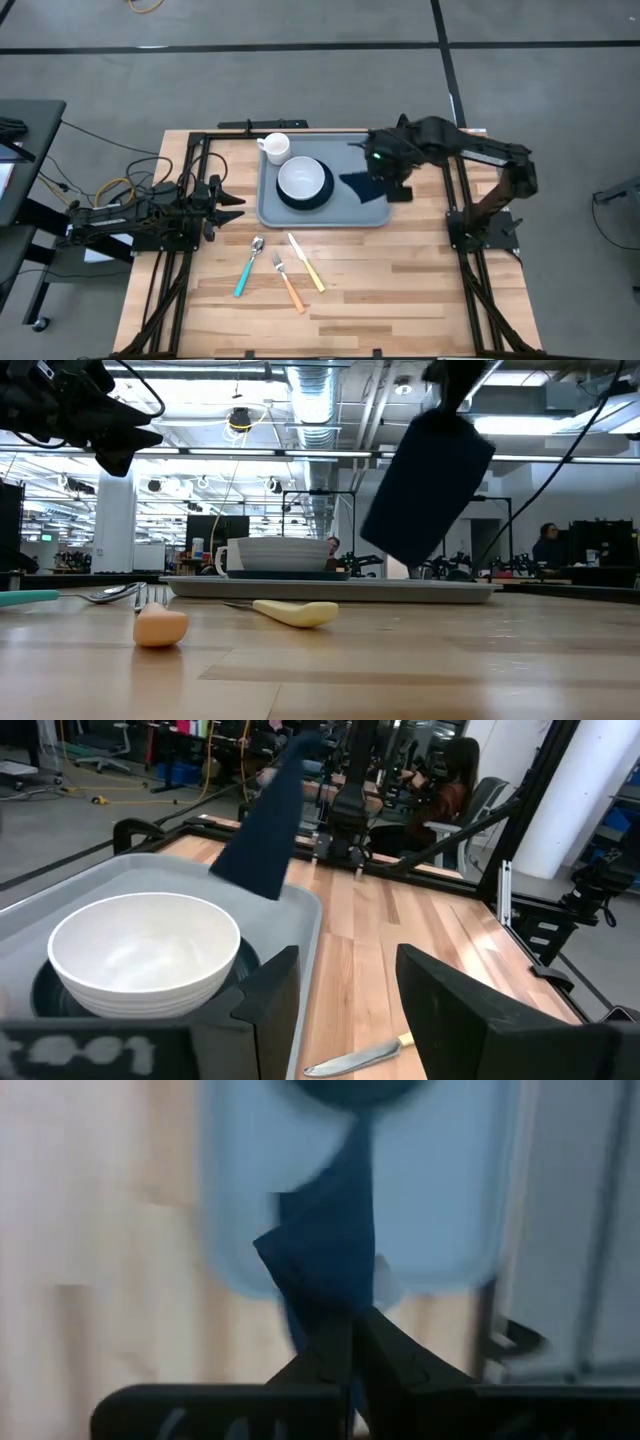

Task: Set up tray
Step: Put the black napkin to the right of the black plate on the gray serving tray

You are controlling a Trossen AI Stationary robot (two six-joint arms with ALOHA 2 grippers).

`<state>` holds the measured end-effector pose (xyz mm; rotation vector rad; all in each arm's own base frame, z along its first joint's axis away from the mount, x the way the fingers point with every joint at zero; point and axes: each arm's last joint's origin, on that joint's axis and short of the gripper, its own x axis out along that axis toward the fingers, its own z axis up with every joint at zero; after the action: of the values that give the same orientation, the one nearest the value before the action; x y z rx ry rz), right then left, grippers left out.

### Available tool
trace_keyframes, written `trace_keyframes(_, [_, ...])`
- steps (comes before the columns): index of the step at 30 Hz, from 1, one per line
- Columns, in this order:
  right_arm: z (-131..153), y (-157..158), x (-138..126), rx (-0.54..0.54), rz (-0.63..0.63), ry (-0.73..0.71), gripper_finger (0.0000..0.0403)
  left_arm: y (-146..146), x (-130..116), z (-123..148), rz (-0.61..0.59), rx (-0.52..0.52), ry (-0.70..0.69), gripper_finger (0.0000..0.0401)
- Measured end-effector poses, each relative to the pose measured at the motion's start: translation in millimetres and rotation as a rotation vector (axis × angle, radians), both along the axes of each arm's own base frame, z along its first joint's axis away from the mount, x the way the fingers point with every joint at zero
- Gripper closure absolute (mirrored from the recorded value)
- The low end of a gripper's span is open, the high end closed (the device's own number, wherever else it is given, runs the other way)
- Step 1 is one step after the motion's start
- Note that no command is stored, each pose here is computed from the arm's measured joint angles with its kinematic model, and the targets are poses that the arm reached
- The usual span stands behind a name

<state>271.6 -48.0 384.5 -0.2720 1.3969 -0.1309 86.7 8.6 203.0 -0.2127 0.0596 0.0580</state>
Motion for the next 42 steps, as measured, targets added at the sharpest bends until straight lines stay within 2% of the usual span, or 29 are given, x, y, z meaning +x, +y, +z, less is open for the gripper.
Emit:
trace_keyframes(5, [-21.5, -52.2, 10.3, -0.166, -0.091, 0.155, 0.0403, 0.0, 0.0, 0.0, 0.000, 0.000, 0.000, 0.0246])
trace_keyframes(9, [-29.0, -99.2, 7.7, -0.305, -0.217, 0.192, 0.0403, 0.0, 0.0, -0.1, 0.000, 0.000, 0.001, 0.0246])
trace_keyframes(13, [-18.0, -133.0, 8.8, -0.493, -0.362, 0.096, 0.0403, 0.0, -0.1, -0.8, -0.001, 0.002, 0.009, 0.0246])
trace_keyframes(16, [-9.4, -139.6, 18.2, -0.578, -0.397, -0.029, 0.0403, 0.0, -0.1, -1.1, 0.000, 0.005, 0.011, 0.0246])
trace_keyframes(19, [-13.9, -135.0, 30.5, -0.530, -0.337, -0.073, 0.0403, 0.0, -0.2, -2.0, 0.000, 0.004, 0.021, 0.0246])
trace_keyframes(21, [-28.3, -132.9, 41.3, -0.469, -0.299, -0.041, 0.0403, 0.0, -0.4, -4.3, 0.000, -0.009, 0.044, 0.0246])
trace_keyframes(25, [-79.3, -134.6, 64.8, -0.283, -0.243, 0.106, 0.0403, -0.1, -0.2, -9.2, 0.001, -0.052, 0.077, 0.0246])
trace_keyframes(29, [-132.3, -137.2, 83.7, -0.207, -0.203, 0.295, 0.0403, -0.2, 1.4, -16.2, -0.003, -0.091, 0.095, 0.0246])
trace_keyframes(32, [-157.9, -136.5, 93.2, -0.147, -0.179, 0.349, 0.0403, -0.2, 2.3, -20.4, -0.002, -0.119, 0.105, 0.0246])
trace_keyframes(36, [-174.3, -128.5, 101.8, -0.100, -0.147, 0.376, 0.0403, -0.6, 2.5, -21.7, -0.018, -0.130, 0.111, 0.0246])
trace_keyframes(42, [-174.4, -109.3, 110.5, -0.053, -0.135, 0.339, 0.0403, -0.7, 2.5, -21.7, -0.018, -0.133, 0.111, 0.0246])
